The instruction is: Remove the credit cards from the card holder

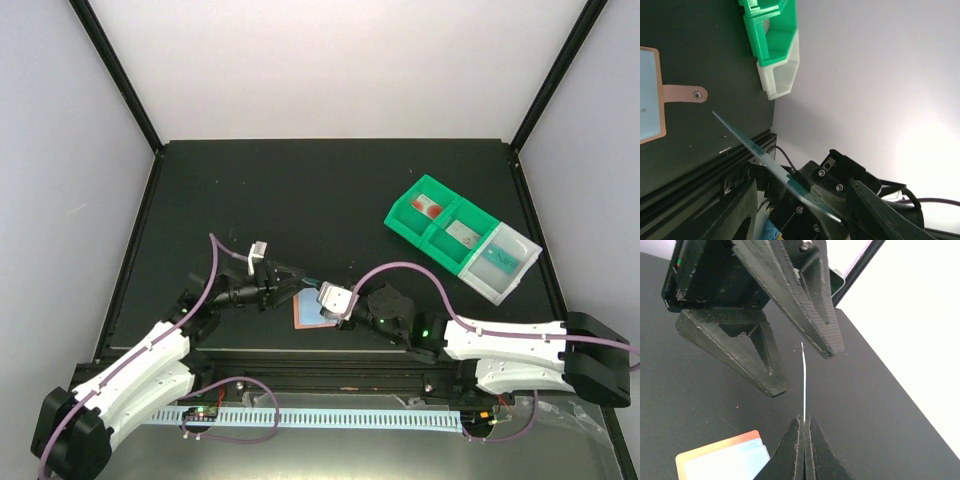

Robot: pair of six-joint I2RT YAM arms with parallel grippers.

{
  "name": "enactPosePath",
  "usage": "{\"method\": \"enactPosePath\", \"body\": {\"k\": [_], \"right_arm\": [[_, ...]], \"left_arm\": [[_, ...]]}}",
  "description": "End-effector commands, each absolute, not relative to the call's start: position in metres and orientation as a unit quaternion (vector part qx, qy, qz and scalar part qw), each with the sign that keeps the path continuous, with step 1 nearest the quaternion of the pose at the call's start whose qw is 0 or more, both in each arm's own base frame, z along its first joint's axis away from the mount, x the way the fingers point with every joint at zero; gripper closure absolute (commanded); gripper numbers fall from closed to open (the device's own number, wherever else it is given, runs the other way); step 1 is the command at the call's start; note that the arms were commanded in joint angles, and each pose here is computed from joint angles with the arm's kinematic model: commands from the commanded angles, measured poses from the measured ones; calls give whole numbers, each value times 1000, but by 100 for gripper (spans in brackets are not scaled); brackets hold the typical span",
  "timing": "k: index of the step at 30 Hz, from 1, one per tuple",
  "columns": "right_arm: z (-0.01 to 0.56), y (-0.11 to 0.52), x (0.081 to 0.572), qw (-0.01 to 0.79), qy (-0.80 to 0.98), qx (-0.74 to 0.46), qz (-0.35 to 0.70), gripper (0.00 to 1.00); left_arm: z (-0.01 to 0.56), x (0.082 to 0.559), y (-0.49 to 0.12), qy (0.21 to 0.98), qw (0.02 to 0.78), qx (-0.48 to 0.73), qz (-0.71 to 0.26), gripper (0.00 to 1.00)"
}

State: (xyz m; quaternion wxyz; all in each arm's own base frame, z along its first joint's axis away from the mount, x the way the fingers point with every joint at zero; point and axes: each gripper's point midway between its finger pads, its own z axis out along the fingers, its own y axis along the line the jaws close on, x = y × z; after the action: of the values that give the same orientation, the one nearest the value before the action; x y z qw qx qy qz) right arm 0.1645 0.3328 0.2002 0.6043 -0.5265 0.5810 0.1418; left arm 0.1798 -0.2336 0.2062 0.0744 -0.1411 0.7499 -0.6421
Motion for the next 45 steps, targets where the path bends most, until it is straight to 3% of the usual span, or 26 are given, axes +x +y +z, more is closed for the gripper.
{"method": "enactPosePath", "body": {"k": [1,6,12,16,21,28,37,45], "right_arm": [[217,339,165,640,544,-534,95,99],[210,340,163,642,538,-541,74,99],[201,339,161,637,541,-545,72,99],[194,336,164,627,560,-538,66,96],[193,329,161,612,594,-512,102,71],[224,314,154,554,703,-379,235,49],[227,317,156,398,809,-276,334,44],[218,315,170,300,796,-234,471,44]], "left_arm": [[210,180,-234,734,73,-149,-659,52],[204,179,-232,731,70,-158,-660,68],[199,180,-230,736,75,-164,-653,98],[196,179,-231,739,78,-156,-651,98],[205,179,-235,735,98,-115,-661,98],[203,179,-236,744,147,-51,-650,98],[200,170,-241,757,204,82,-615,98],[202,166,-237,753,235,114,-605,98]]}}
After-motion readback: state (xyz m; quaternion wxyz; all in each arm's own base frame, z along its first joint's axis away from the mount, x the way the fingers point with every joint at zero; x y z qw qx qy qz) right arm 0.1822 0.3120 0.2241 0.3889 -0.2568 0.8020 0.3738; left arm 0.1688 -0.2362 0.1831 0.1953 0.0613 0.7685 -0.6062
